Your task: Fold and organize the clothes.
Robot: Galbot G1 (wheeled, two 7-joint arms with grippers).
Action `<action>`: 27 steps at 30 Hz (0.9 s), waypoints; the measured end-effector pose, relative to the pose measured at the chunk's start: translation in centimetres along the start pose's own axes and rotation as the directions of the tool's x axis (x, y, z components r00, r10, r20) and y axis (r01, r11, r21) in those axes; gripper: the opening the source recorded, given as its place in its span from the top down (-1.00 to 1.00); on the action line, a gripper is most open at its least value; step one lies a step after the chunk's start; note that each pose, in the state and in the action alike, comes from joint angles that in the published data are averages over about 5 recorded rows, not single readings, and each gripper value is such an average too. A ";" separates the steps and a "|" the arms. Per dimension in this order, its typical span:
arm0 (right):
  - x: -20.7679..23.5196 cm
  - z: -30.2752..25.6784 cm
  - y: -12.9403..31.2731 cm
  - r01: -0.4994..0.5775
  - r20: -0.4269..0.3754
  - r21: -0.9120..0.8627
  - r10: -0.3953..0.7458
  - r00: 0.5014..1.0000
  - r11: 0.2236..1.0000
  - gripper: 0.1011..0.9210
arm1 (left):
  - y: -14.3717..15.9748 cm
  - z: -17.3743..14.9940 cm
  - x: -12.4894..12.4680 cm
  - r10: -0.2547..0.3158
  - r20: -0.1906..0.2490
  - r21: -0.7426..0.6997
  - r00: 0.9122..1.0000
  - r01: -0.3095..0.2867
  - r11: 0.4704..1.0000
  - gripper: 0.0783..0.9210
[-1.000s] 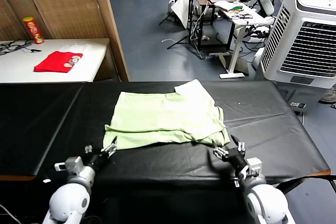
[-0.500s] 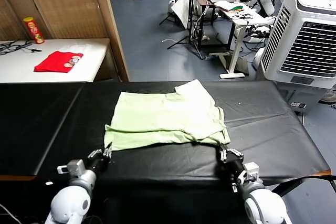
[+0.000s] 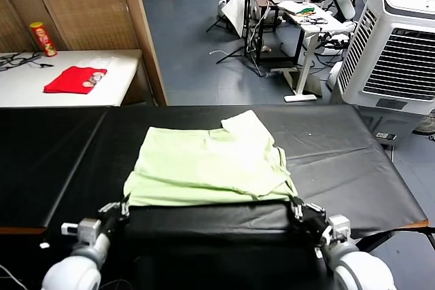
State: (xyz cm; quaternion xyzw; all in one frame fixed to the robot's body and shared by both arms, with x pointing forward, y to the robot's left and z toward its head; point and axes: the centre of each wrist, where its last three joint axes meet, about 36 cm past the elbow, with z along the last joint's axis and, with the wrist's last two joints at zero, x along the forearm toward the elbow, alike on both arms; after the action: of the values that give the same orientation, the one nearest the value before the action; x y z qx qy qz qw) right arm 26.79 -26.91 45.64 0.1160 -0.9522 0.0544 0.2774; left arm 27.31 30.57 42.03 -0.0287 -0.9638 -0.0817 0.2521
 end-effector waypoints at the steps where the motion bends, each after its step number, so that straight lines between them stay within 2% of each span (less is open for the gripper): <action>1: 0.5 -0.1 0.2 0.002 -0.010 -0.001 -0.002 1.000 1.000 0.74 | -0.2 0.1 0.7 0.003 -0.013 -0.001 1.000 -0.003 1.000 0.86; 2: 0.9 -0.3 0.3 0.003 -0.019 -0.002 -0.003 1.000 1.000 0.64 | -0.3 0.2 1.3 0.004 -0.026 -0.002 1.000 -0.005 1.000 0.86; 4: 1.8 -0.8 0.5 0.004 -0.035 -0.008 -0.004 0.999 1.000 0.35 | -0.7 0.1 2.5 0.005 -0.048 -0.004 0.999 -0.006 1.000 0.69; 8: 3.2 -2.5 0.3 0.007 -0.032 -0.023 -0.007 0.999 1.000 -0.18 | -1.2 -0.6 4.3 0.004 -0.082 -0.004 0.997 -0.004 1.000 0.14; 11: 3.3 -3.8 -0.2 0.006 0.037 -0.028 -0.005 0.999 1.000 -0.53 | -1.4 -2.0 5.3 -0.006 -0.098 -0.010 0.995 0.005 1.000 -0.22; 13: 2.6 -4.5 -0.8 -0.002 0.117 -0.031 0.006 0.993 1.000 -0.65 | -1.4 -3.3 5.9 -0.012 -0.099 -0.017 0.995 0.011 1.000 -0.44; 15: 0.9 -5.3 -1.5 -0.021 0.207 -0.040 0.028 0.978 0.999 -0.68 | -1.3 -4.7 6.2 -0.014 -0.081 -0.015 0.997 0.012 1.000 -0.62; 19: -4.4 -7.0 -3.3 -0.056 0.316 -0.048 0.068 0.946 0.997 -0.70 | -0.8 -7.1 5.3 -0.010 0.006 0.020 1.000 0.010 1.000 -0.70; 24: -12.1 -10.0 -4.8 -0.074 0.336 -0.036 0.082 0.938 0.997 -0.70 | 1.2 -9.8 0.4 -0.008 0.109 0.124 0.994 -0.005 0.992 -0.71; 27: -16.3 -11.8 -5.3 -0.082 0.312 -0.028 0.086 0.946 0.996 -0.70 | 2.7 -11.1 -3.7 -0.013 0.131 0.177 0.991 -0.010 0.984 -0.71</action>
State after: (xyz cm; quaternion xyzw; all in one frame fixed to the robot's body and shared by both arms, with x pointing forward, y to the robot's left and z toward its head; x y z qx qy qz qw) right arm 47.58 -26.92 46.90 0.0804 -0.9886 0.0399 0.1211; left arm 36.13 31.25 50.19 -0.0108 -0.9818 0.0064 0.1894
